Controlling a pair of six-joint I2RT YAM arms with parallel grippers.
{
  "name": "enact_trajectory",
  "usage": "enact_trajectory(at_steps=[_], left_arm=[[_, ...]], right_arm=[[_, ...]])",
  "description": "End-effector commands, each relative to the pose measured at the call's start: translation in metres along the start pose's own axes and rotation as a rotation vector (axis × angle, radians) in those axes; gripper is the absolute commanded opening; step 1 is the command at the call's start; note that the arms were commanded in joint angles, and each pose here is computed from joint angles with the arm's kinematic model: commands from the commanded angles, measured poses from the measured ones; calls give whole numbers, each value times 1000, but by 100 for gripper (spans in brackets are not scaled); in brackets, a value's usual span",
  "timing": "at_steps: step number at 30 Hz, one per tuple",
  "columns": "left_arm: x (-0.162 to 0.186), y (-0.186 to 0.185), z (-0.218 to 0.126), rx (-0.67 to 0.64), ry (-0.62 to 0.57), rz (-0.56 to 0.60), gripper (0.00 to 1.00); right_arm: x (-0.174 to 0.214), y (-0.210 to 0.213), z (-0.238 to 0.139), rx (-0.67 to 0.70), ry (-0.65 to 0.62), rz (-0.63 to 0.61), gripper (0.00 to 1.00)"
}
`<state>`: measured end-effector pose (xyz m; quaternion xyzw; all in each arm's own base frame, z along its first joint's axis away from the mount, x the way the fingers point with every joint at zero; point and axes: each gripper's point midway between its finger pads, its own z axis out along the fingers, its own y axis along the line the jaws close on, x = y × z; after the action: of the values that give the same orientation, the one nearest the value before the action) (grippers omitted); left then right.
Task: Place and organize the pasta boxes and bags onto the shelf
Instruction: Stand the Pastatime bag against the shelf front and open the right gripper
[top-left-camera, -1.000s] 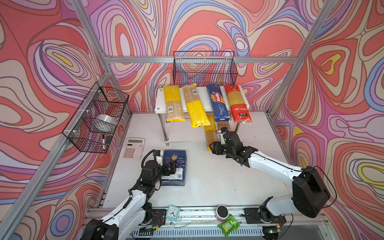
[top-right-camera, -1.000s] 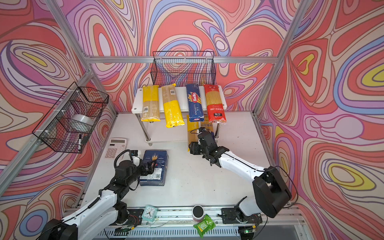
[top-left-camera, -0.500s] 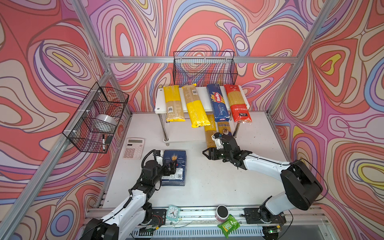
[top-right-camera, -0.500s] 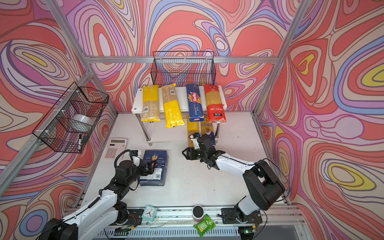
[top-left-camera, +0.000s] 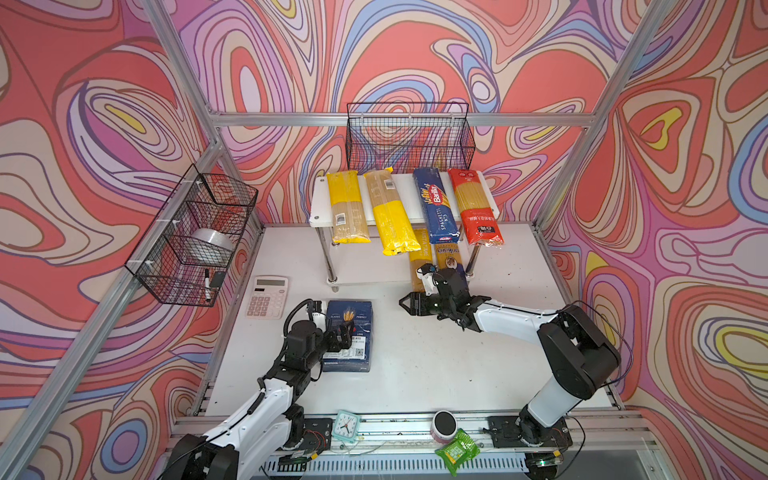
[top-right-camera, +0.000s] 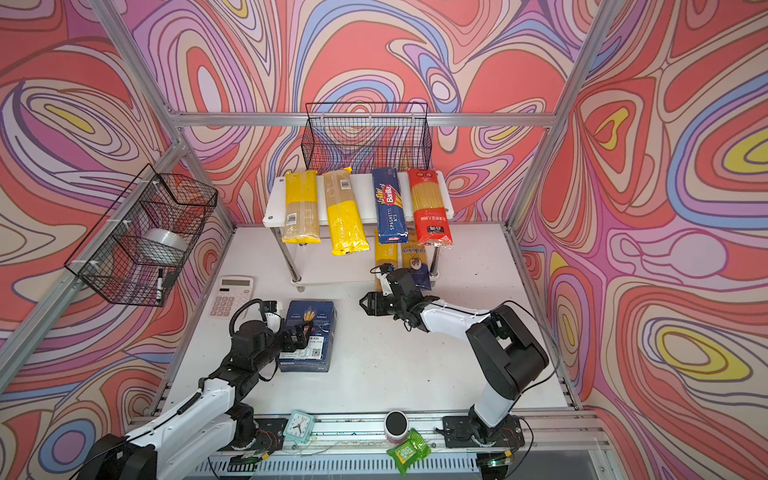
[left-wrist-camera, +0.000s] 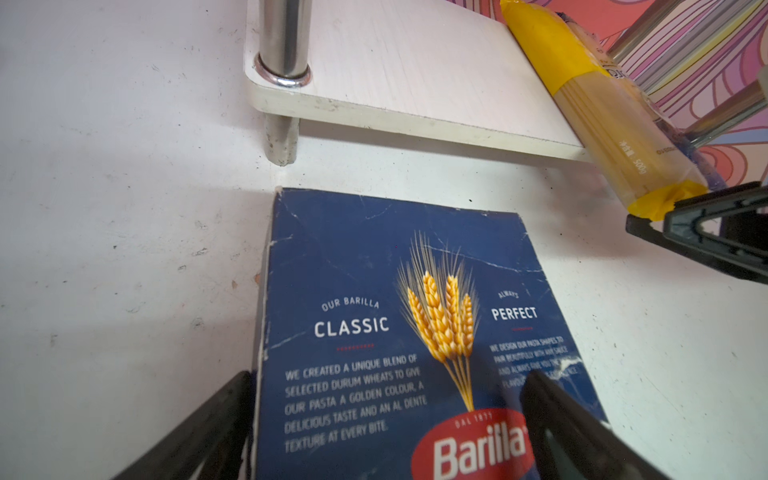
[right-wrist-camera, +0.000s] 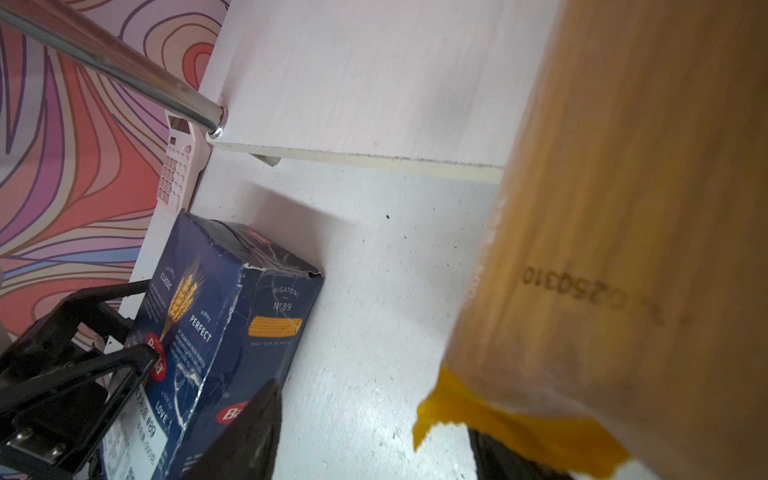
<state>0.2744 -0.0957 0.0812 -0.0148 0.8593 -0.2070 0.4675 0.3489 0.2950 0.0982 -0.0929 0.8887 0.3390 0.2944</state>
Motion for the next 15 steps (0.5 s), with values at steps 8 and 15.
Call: enact_trajectory(at_steps=[8, 15], left_arm=[[-11, -2, -1, -4, -28, -1, 100], [-12, 4, 0, -40, -15, -3, 100]], right_arm=[[-15, 6, 3, 3, -20, -41, 72], [3, 11, -30, 26, 18, -38, 71]])
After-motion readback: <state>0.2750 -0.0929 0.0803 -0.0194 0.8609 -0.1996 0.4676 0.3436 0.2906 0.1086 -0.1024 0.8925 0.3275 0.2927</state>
